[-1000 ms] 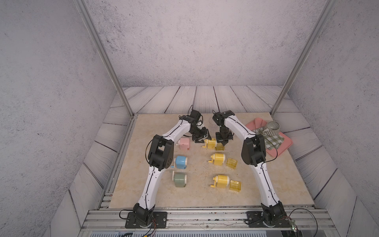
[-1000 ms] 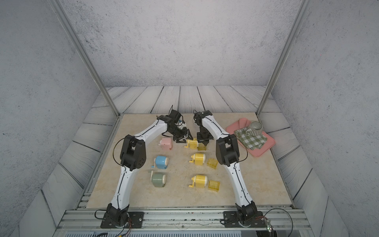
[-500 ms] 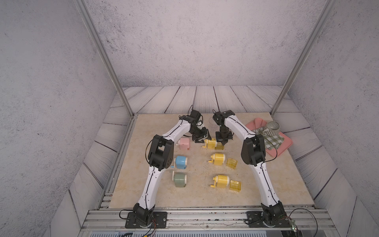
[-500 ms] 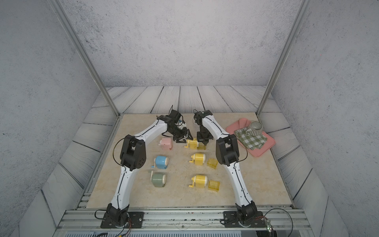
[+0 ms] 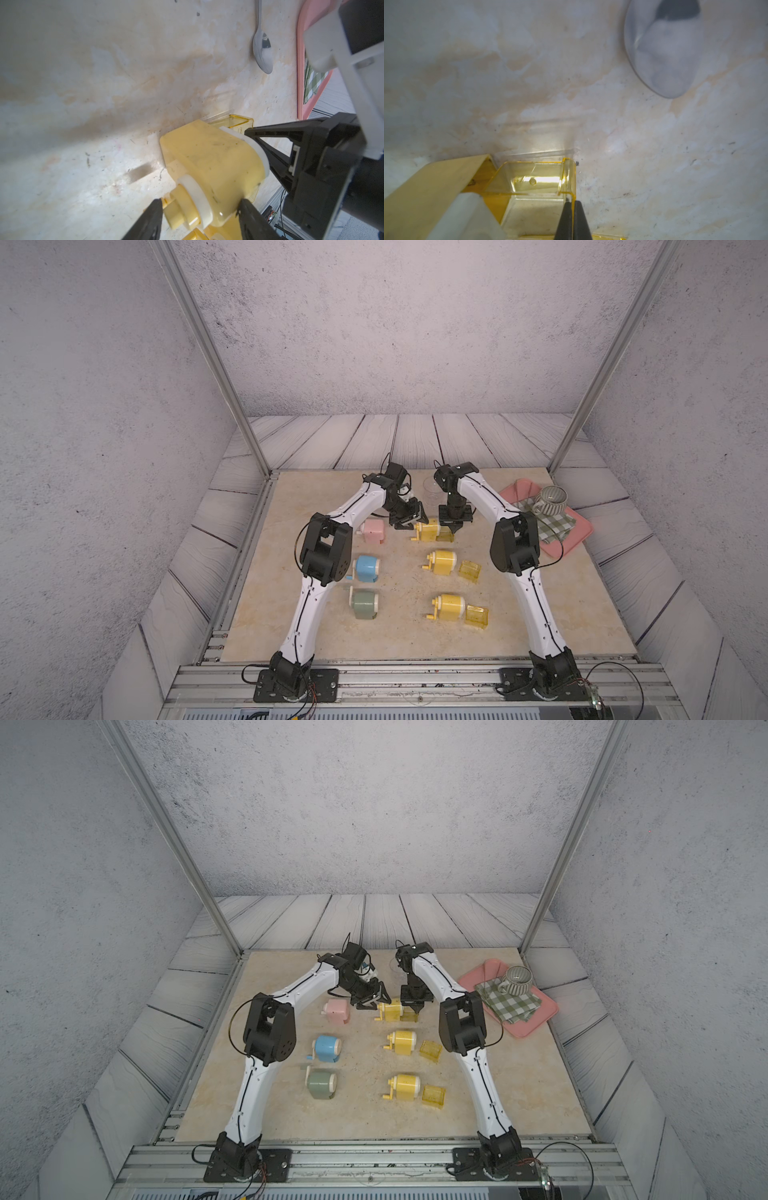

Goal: Put the tray back into the pencil sharpener
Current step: Close the container of the pencil sharpener.

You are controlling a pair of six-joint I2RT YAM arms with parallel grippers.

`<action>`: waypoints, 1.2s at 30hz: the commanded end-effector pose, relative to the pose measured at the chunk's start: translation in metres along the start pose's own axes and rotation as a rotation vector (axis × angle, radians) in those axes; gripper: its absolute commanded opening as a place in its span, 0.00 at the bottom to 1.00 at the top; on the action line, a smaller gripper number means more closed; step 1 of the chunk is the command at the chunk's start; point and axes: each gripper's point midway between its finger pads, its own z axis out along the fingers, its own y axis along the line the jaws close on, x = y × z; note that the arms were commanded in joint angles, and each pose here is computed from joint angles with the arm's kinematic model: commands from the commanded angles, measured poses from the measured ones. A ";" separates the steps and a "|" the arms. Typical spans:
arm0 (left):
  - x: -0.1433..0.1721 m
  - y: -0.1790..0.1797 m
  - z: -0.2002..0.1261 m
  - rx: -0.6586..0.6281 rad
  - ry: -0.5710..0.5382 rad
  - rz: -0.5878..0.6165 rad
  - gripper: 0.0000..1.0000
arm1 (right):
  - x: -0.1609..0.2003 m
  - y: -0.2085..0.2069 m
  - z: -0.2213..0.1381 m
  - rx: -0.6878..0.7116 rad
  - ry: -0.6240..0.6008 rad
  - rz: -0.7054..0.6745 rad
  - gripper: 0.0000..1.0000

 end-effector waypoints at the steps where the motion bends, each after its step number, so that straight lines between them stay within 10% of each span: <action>1: 0.011 0.011 0.009 -0.032 0.046 -0.017 0.62 | 0.000 -0.001 0.008 0.003 0.022 0.004 0.00; 36: 0.011 0.010 0.008 -0.030 0.047 -0.011 0.62 | -0.008 -0.013 0.016 0.007 0.035 -0.035 0.00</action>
